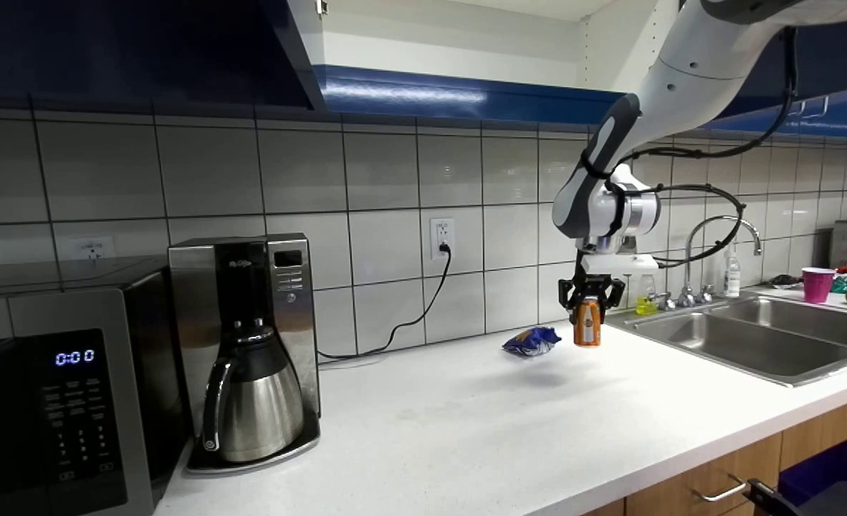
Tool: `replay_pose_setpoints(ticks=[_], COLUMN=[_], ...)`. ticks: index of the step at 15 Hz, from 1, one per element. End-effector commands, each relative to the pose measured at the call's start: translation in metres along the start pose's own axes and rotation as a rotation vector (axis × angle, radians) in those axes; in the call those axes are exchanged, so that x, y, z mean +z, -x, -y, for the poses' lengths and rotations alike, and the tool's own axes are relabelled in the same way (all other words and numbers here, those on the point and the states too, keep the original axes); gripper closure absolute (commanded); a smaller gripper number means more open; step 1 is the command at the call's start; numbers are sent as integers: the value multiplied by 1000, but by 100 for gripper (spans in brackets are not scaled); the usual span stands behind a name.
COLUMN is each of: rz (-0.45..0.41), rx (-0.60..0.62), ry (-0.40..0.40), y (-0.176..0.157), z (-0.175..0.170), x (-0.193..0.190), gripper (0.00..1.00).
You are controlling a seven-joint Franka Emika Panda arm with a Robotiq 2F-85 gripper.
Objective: Put the orange can inside the cabinet
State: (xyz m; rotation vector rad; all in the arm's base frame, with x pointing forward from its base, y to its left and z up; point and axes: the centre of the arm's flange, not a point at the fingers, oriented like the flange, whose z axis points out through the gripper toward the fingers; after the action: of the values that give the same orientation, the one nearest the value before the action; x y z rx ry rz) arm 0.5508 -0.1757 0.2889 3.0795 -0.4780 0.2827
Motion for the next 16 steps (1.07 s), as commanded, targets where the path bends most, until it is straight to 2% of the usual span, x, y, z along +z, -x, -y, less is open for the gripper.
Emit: replay_pose_setpoints(ticks=[1, 16], rz=[5, 5], rx=[-36, -102], ry=[-18, -63], y=[16, 59], z=[13, 40], x=[-36, -116], gripper=[61, 61])
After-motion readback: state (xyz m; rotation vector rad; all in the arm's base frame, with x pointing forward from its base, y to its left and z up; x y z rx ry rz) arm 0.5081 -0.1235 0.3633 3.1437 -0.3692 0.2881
